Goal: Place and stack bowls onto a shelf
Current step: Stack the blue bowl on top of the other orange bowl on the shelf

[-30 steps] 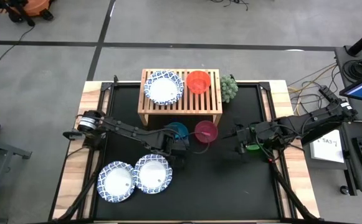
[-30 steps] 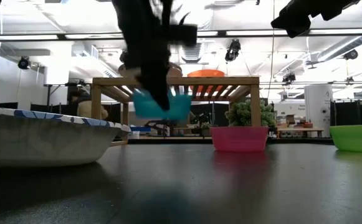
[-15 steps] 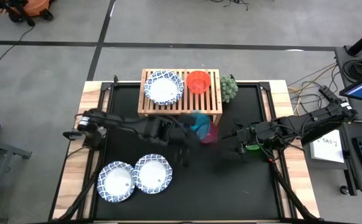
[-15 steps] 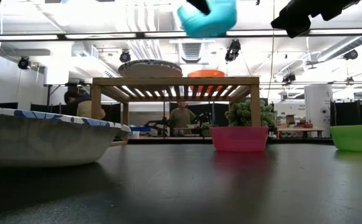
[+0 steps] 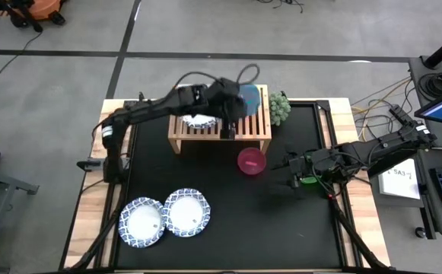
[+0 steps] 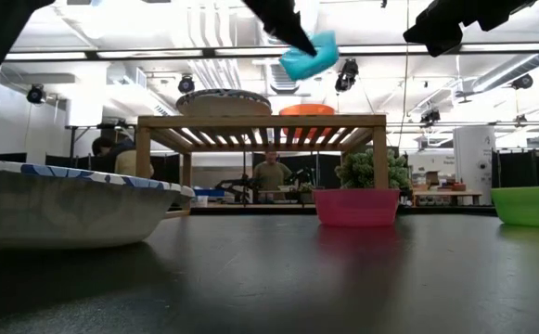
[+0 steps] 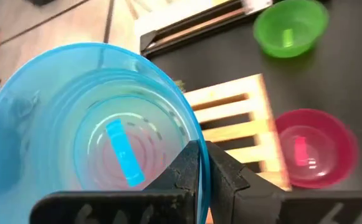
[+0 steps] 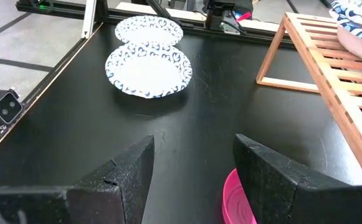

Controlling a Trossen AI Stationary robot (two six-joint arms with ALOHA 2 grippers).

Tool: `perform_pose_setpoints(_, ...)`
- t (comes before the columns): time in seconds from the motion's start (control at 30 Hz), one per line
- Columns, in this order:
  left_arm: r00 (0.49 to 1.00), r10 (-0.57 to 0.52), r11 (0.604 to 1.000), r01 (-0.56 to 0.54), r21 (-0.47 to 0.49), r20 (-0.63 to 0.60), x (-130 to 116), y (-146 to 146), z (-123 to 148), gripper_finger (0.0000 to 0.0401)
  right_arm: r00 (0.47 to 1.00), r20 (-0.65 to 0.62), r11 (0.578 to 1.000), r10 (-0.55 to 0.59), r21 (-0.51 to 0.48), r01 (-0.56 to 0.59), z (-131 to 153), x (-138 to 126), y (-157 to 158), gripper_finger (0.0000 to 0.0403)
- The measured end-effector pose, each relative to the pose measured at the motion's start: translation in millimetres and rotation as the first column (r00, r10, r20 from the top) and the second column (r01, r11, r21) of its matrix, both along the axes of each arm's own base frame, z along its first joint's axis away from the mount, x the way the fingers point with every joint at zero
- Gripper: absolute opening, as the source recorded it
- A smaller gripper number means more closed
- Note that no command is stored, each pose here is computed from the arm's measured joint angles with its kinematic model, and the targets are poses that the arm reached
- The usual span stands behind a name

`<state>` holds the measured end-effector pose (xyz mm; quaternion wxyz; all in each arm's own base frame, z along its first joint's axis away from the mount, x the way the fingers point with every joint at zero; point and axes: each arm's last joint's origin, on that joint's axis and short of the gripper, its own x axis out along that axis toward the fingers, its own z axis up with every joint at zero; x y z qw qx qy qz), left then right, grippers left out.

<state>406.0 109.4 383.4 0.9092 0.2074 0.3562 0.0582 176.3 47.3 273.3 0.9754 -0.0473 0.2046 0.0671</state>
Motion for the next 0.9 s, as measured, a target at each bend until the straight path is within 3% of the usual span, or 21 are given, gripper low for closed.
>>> perform_pose_setpoints(0.17, 0.998, 0.056, 0.998, -0.055, -0.022, 0.008, -5.7, 25.6, -4.6, 0.0000, 1.000, 0.000, 1.000, 0.004, -0.009, -0.004, -0.1, 0.0, 0.0, 0.0208)
perform_pose_setpoints(0.5, 0.991, 0.109, 0.994, -0.106, -0.038, 0.073, -3.7, 40.0, -3.5, 0.0000, 1.000, -0.002, 1.000, 0.006, -0.013, -0.006, -0.3, -0.1, 0.0, 0.0208)
perform_pose_setpoints(0.9, 0.991, 0.135, 0.987, -0.136, -0.081, -0.014, 16.8, 48.4, -41.5, 0.0000, 1.000, -0.018, 1.000, 0.004, -0.014, -0.004, -1.9, -0.6, -0.2, 0.0208)
